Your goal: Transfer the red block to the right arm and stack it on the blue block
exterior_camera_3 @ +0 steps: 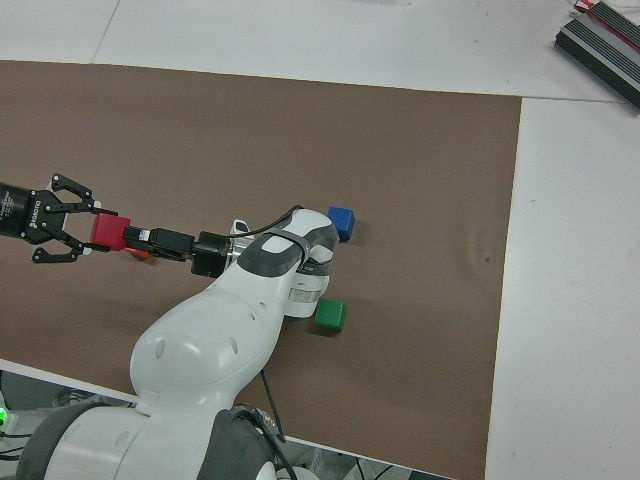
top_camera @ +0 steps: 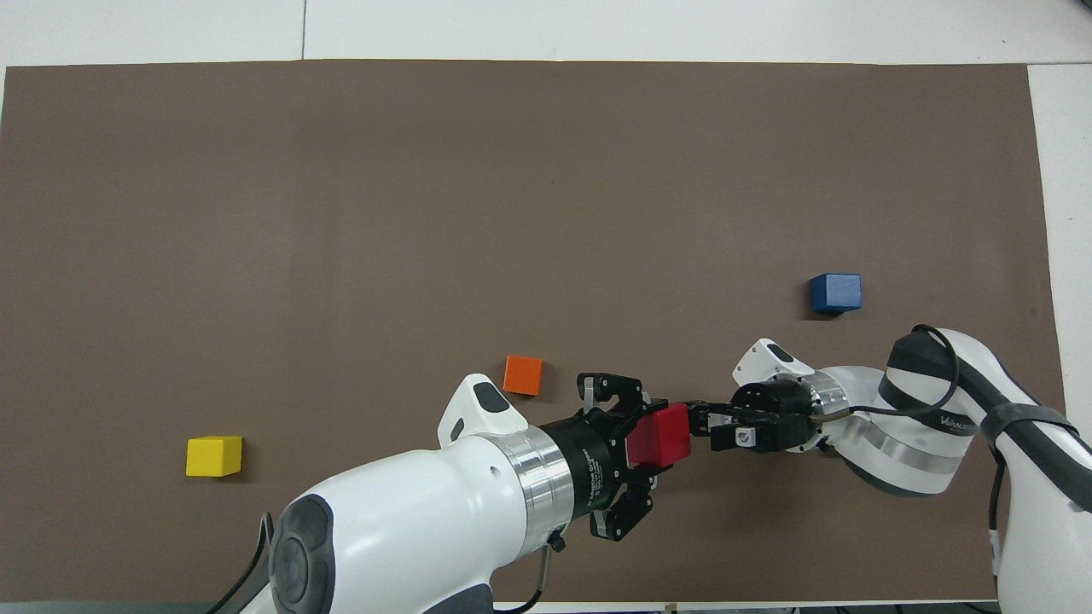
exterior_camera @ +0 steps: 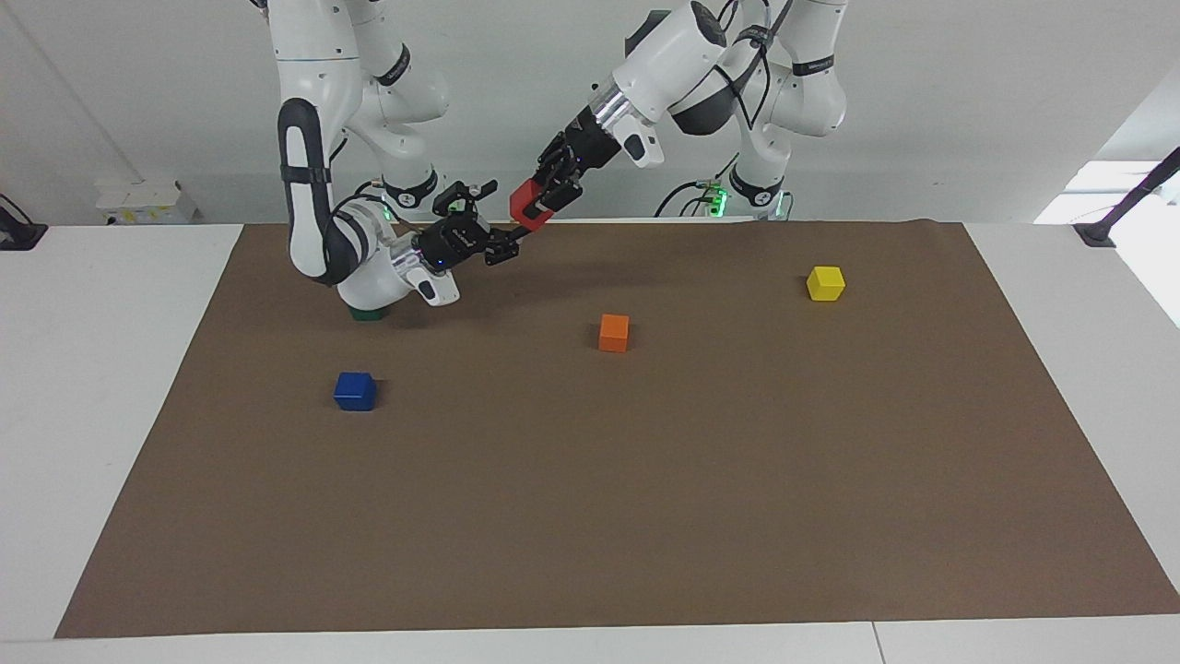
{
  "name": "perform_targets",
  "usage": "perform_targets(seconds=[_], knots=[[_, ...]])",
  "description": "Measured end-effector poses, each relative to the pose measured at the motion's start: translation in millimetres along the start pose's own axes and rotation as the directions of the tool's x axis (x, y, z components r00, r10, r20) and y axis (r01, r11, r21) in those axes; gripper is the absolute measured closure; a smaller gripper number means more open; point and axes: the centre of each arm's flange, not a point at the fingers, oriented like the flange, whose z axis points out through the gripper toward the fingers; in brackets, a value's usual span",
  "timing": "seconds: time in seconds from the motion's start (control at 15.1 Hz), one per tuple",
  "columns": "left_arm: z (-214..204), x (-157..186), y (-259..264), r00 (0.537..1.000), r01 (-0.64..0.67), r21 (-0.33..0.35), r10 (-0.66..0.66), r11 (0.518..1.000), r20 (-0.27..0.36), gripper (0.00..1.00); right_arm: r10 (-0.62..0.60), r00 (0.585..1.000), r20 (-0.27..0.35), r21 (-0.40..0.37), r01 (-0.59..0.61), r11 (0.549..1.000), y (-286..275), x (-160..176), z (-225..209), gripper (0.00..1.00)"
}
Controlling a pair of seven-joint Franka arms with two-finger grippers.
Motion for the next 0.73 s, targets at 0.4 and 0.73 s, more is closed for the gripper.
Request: perform_targets(seconds=[0.4,0.73], knots=[[18.9,-3.0,-12.9,1.0,0.004,0.002,-0.004,1.0,-0.001,0.45,-0.019,1.0,0.01,0.012,0.019,1.0,6.1,-2.6,12.6,0.0],[17.9,-2.6,-11.2,1.0,0.008,-0.003,-0.008,1.0,0.001,0.45,-0.019,1.0,-0.004,-0.012,0.019,1.0,10.4,-1.9,8.8,0.39]])
